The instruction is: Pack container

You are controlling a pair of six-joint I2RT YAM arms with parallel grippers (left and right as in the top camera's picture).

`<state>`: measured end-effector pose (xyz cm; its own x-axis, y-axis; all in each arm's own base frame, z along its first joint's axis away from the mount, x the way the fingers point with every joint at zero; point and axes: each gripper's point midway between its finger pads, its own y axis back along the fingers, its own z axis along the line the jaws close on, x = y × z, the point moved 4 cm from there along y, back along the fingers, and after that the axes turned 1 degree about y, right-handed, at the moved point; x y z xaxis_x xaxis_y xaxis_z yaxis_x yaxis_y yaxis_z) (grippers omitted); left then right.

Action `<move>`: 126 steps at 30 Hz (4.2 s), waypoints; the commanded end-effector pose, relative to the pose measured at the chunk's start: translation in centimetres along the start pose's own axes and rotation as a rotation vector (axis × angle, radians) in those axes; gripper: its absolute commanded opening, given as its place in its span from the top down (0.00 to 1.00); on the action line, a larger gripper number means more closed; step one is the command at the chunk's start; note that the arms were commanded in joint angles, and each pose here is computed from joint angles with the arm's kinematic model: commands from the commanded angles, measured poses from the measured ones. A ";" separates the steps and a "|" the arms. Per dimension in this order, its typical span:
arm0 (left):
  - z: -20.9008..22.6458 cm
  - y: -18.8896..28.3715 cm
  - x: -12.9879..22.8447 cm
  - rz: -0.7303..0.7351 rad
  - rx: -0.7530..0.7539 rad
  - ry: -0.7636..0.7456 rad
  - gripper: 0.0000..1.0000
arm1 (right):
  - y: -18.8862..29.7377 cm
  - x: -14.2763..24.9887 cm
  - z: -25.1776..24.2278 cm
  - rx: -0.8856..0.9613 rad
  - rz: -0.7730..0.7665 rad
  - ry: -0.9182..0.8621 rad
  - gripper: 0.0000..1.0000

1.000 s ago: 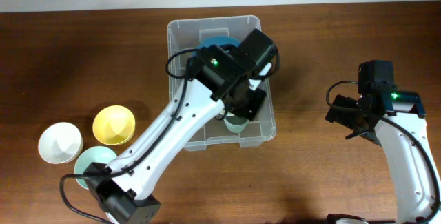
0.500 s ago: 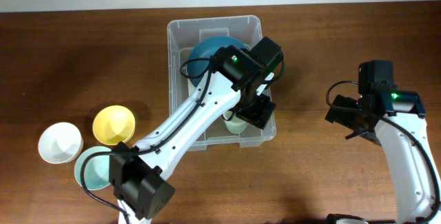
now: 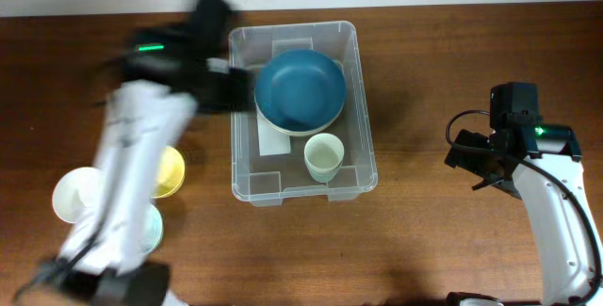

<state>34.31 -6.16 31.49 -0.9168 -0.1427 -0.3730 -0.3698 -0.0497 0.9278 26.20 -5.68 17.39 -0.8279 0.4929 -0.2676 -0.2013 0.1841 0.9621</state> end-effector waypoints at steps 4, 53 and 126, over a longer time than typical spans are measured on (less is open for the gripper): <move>8.4 -2.8 -0.4 0.039 -0.056 0.222 0.01 | 0.2 0.1 -0.1 -0.003 -0.006 0.003 0.01; -4.2 -5.0 -2.4 -0.014 0.151 -0.120 0.99 | 0.2 0.0 -0.2 0.005 -0.009 0.006 0.01; 14.1 -21.1 17.1 0.305 -0.075 0.490 0.75 | 0.2 0.0 -0.2 0.004 -0.009 0.006 0.01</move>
<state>24.21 6.75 6.50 -0.7894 -0.6062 -0.0967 -0.0880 -0.0443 0.9951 26.13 -5.68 17.25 -0.8307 0.4900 -0.2643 -0.1975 0.1843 0.9628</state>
